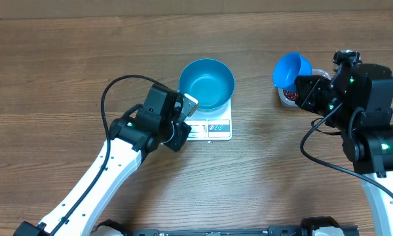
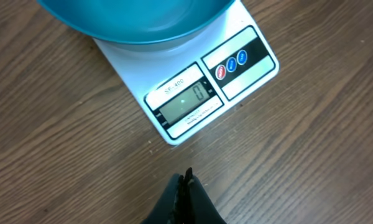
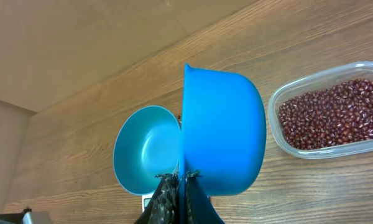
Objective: Scoop item into bowl and weigh 150g on scale
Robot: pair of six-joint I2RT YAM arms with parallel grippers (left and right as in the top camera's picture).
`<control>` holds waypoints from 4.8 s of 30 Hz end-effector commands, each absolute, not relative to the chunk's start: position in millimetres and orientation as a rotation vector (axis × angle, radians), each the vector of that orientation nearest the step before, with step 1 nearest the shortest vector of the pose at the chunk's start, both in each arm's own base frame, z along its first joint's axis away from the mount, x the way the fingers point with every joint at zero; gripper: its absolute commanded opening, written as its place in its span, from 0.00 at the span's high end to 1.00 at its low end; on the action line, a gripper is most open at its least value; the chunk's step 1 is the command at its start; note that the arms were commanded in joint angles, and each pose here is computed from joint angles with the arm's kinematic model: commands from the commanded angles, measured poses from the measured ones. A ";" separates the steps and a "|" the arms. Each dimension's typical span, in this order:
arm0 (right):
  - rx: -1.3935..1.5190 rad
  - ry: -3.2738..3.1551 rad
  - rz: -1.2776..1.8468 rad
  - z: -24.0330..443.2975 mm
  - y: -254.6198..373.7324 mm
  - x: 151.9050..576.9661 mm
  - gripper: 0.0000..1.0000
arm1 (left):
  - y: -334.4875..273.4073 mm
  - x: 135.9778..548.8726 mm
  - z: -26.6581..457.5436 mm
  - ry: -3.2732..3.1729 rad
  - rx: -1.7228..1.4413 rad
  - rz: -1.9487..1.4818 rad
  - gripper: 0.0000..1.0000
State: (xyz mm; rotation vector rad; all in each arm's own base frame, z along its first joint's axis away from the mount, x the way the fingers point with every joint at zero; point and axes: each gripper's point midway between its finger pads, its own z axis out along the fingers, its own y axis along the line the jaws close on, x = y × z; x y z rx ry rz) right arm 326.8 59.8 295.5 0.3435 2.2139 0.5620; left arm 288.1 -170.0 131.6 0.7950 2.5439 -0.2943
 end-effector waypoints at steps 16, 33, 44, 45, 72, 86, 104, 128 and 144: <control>0.335 2.169 0.544 313.4 55.6 324.5 0.96 | -173.0 284.1 124.2 2.572 0.797 -0.326 0.00; 0.322 2.197 0.530 307.8 55.3 320.7 0.96 | -171.7 284.8 124.0 2.573 0.794 -0.315 0.00; 0.325 2.207 0.529 305.8 55.3 319.2 0.96 | -168.0 278.8 120.6 2.590 0.836 -0.299 0.00; 0.326 2.211 0.528 305.0 55.2 318.7 0.96 | -167.7 278.1 120.1 2.594 0.838 -0.299 0.00; 0.327 2.223 0.525 302.6 55.1 316.9 0.96 | -155.8 250.7 128.3 2.425 0.912 -0.394 0.00; 0.326 2.222 0.525 302.9 55.2 317.1 0.96 | -142.1 245.7 133.5 2.470 0.803 -0.286 0.00; 0.331 2.239 0.524 299.4 55.2 314.9 0.96 | -151.5 240.9 129.2 2.393 0.782 -0.325 0.00; 0.324 2.218 0.527 303.6 55.3 318.1 0.96 | -154.9 247.5 125.4 2.391 0.782 -0.325 0.00; 0.323 2.223 0.523 302.5 55.1 317.3 0.96 | -156.7 250.8 128.1 2.373 0.778 -0.328 0.00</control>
